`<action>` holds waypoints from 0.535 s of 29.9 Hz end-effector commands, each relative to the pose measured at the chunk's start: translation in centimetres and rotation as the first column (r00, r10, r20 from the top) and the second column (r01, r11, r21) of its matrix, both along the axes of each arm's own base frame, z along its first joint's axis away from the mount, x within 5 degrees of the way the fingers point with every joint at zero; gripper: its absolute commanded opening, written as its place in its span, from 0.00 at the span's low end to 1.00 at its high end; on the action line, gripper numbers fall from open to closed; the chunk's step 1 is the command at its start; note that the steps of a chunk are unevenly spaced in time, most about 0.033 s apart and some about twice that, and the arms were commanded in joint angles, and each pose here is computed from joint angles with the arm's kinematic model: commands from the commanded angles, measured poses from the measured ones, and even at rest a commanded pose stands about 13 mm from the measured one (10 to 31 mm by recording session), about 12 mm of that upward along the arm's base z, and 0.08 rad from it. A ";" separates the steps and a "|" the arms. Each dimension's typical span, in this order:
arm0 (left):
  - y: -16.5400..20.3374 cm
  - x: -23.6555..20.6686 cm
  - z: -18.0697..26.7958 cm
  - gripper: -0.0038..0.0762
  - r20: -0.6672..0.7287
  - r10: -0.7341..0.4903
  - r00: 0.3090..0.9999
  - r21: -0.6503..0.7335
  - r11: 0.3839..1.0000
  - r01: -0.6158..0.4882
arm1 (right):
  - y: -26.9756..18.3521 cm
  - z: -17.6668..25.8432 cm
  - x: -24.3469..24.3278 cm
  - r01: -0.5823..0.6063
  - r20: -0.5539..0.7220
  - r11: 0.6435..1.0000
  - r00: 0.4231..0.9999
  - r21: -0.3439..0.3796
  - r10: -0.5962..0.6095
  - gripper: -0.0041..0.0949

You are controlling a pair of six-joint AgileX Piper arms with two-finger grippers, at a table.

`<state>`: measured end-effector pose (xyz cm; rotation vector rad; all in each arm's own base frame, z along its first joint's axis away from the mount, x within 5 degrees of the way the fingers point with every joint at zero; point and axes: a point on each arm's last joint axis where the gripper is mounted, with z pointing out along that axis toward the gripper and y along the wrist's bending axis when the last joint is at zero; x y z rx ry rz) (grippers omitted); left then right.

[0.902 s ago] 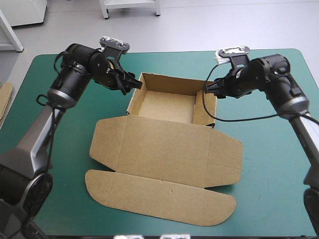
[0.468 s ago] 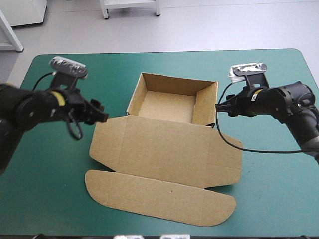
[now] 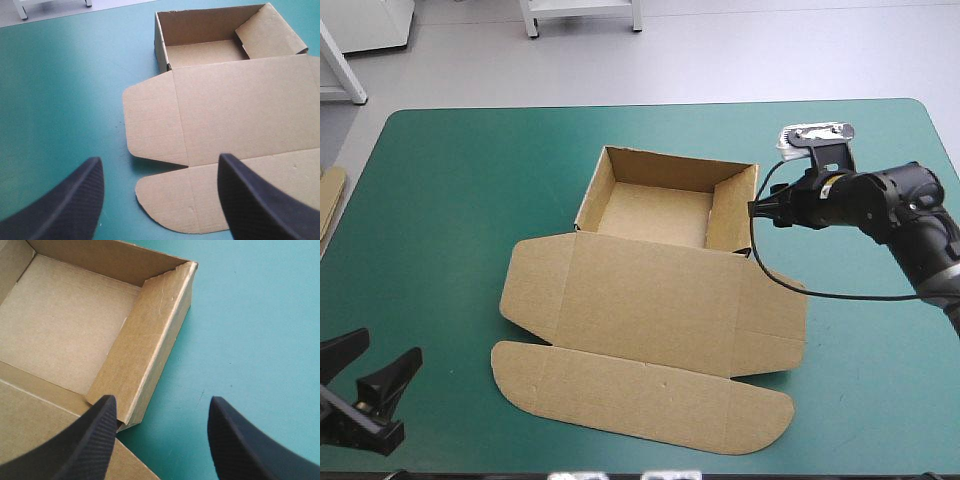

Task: Fold the box

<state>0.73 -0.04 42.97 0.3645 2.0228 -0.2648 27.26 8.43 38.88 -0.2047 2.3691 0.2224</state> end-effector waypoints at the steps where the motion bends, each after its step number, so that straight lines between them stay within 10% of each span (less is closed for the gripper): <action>1: 0.3 -0.9 -0.7 0.64 -0.028 -0.004 1.000 -0.002 1.000 0.004 | 0.3 1.5 0.6 -0.004 0.055 1.000 0.998 0.020 0.002 0.56; 16: 0.1 -0.3 -0.8 0.63 -0.044 -0.005 0.999 0.013 1.000 0.005 | 3.1 -1.1 8.8 -0.008 -0.134 1.000 0.991 0.006 0.008 0.56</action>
